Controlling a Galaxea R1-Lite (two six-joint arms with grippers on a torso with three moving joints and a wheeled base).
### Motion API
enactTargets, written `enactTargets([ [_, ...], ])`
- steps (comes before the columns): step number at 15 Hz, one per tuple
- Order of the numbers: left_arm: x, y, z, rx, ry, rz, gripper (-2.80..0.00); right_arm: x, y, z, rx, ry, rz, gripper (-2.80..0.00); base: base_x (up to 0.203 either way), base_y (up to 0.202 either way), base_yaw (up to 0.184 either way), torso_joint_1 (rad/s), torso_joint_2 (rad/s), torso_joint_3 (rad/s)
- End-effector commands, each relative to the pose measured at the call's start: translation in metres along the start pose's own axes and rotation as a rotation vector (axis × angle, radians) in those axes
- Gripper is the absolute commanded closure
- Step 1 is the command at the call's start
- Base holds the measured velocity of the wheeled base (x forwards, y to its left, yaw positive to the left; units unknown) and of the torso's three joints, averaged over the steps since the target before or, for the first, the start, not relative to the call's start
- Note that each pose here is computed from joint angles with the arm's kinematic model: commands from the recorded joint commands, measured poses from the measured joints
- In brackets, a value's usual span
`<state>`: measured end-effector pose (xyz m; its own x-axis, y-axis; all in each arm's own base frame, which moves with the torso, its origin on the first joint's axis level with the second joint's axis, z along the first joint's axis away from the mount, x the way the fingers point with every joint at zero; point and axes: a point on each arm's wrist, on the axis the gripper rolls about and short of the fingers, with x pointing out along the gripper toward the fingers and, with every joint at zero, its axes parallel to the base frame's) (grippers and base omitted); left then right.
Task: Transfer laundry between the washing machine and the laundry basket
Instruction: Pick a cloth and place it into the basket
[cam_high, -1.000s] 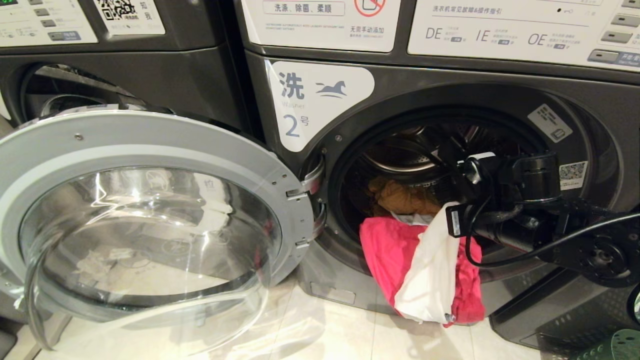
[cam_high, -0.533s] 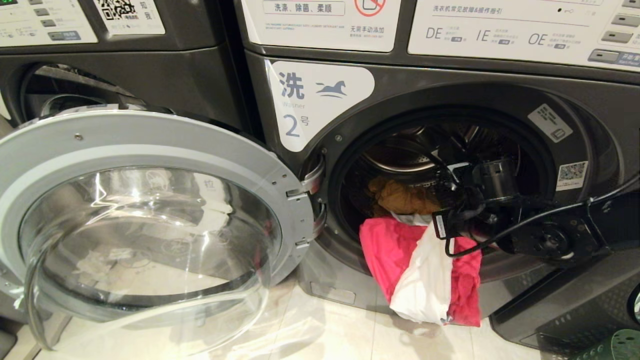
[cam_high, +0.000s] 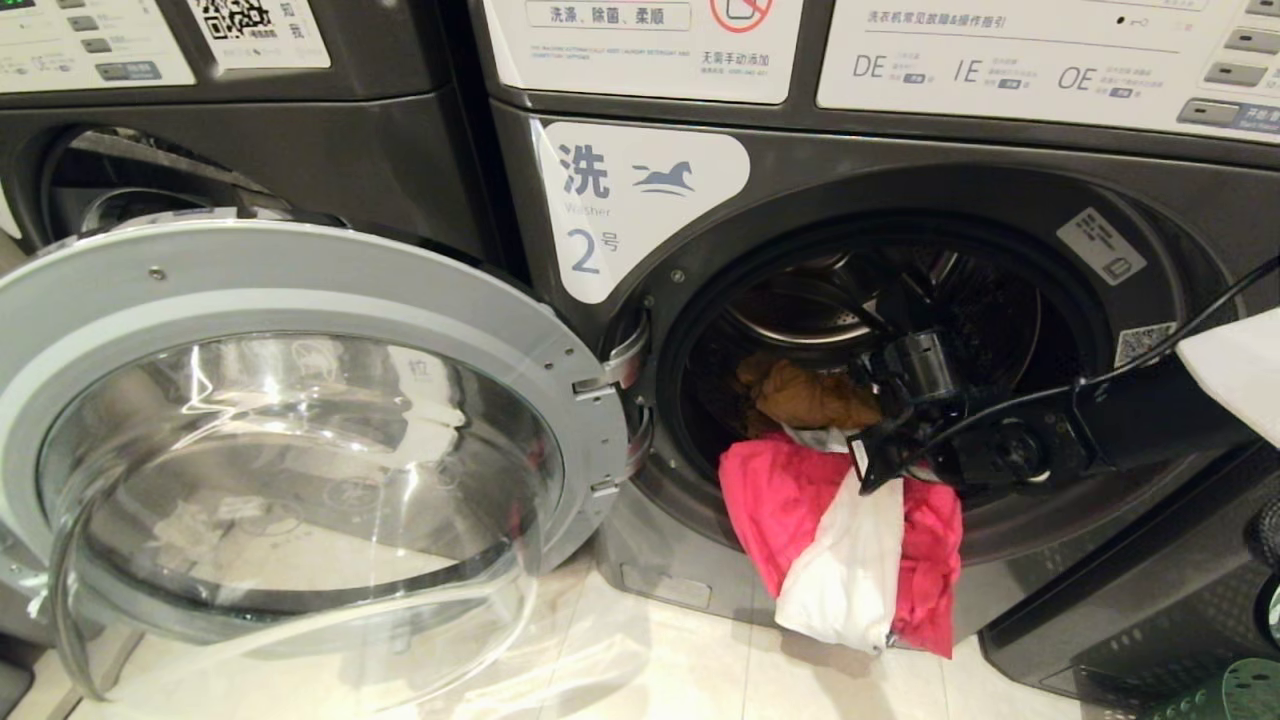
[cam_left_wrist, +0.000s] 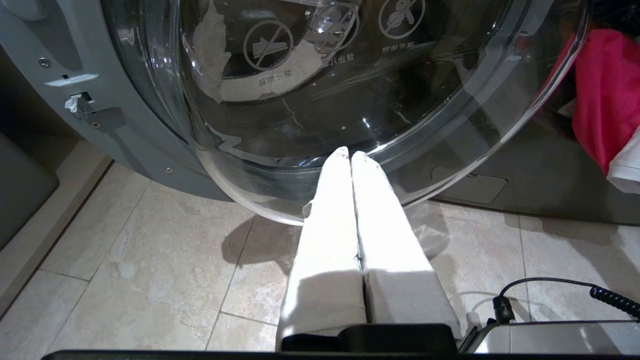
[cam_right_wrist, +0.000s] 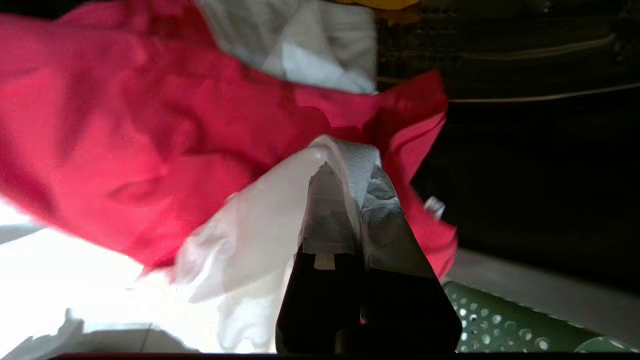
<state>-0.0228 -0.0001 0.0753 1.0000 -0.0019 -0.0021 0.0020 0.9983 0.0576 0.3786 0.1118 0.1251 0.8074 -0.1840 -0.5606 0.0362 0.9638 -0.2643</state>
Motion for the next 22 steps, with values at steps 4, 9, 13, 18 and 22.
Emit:
enactTargets([
  [4,0.000,0.000,0.000,0.001,-0.001,0.000,0.00,0.033,-0.026,0.004,0.003,0.078,-0.070,0.00,0.000,0.000,0.000,0.000,0.00,0.000],
  [9,0.000,0.000,0.000,0.001,-0.001,0.000,0.00,0.034,-0.038,0.000,-0.015,0.137,-0.060,0.00,0.000,0.000,0.000,0.000,0.00,0.000],
  [13,0.000,0.000,0.000,0.001,-0.001,0.000,0.00,0.032,-0.035,-0.006,-0.029,0.176,-0.033,0.00,0.000,0.000,0.000,0.000,0.00,0.000],
  [18,0.000,0.000,0.000,0.001,-0.001,0.000,0.00,0.038,-0.032,-0.017,-0.051,0.244,-0.029,0.00,0.000,0.000,0.000,0.000,0.00,0.000],
  [22,0.000,0.000,0.000,0.001,-0.001,0.000,0.00,0.046,-0.027,-0.023,-0.060,0.264,-0.027,0.00,0.000,0.000,0.000,0.000,0.00,0.000],
])
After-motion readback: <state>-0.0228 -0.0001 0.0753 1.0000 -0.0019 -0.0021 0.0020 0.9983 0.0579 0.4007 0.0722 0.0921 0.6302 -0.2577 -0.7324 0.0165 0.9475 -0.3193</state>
